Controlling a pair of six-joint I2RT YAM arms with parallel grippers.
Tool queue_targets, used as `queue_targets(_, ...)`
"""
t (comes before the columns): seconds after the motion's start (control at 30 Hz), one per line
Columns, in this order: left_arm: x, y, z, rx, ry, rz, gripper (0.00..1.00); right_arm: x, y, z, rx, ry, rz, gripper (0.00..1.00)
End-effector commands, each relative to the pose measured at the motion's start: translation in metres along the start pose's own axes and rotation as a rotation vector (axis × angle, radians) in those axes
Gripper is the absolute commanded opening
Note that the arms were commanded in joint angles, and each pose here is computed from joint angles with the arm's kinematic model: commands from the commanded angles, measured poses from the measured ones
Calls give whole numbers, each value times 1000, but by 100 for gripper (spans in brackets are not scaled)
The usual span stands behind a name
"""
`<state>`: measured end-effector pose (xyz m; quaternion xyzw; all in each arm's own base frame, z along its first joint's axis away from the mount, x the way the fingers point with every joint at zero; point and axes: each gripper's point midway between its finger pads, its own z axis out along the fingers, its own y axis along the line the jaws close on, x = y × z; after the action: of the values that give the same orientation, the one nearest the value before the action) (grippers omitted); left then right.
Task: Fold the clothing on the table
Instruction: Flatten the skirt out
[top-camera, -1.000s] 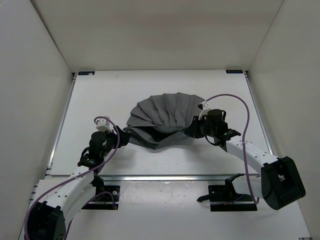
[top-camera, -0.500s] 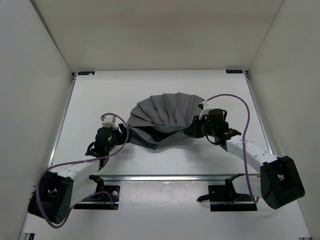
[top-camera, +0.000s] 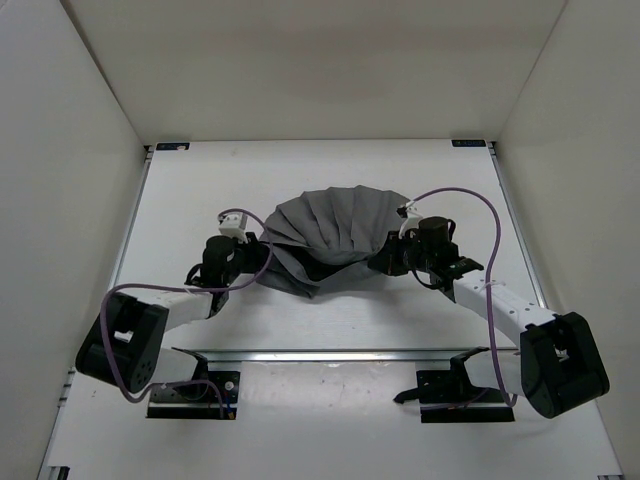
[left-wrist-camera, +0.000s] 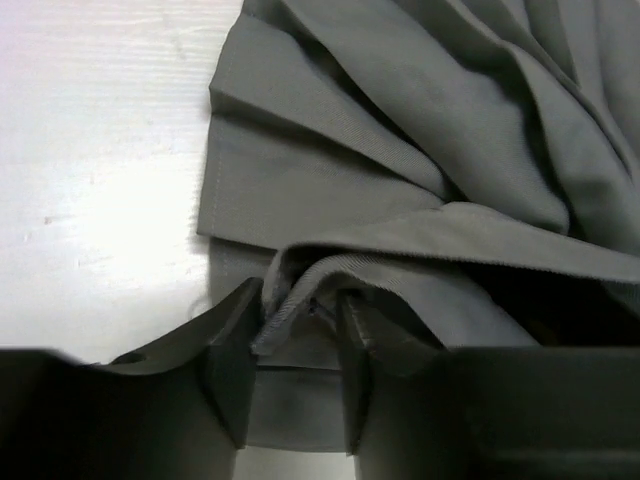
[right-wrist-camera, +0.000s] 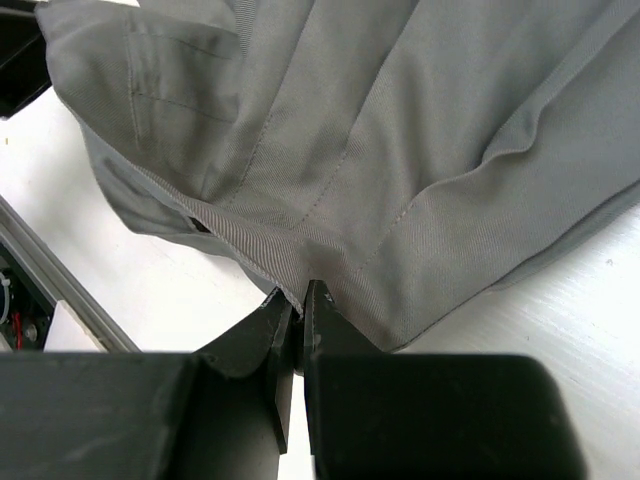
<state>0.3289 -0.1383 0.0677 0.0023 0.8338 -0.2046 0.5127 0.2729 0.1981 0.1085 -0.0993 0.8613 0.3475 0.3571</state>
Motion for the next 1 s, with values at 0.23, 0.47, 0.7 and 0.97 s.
queue_targets(0.23, -102, -35, -4, 114, -145, 4, 0, -88, 25, -38, -75, -204, -81, 0)
queue_targets(0.47, -224, -84, -98, 233, -391, 68, 0, -161, 58, -112, -113, -389, -214, 0)
queue_targets(0.7, -264, -110, -151, 280, -449, 129, 0, -205, 105, -162, -188, -487, -365, 0)
queue_targets(0.97, -268, -87, -95, 215, -351, 163, 0, -235, 89, -116, -365, -353, -380, 0)
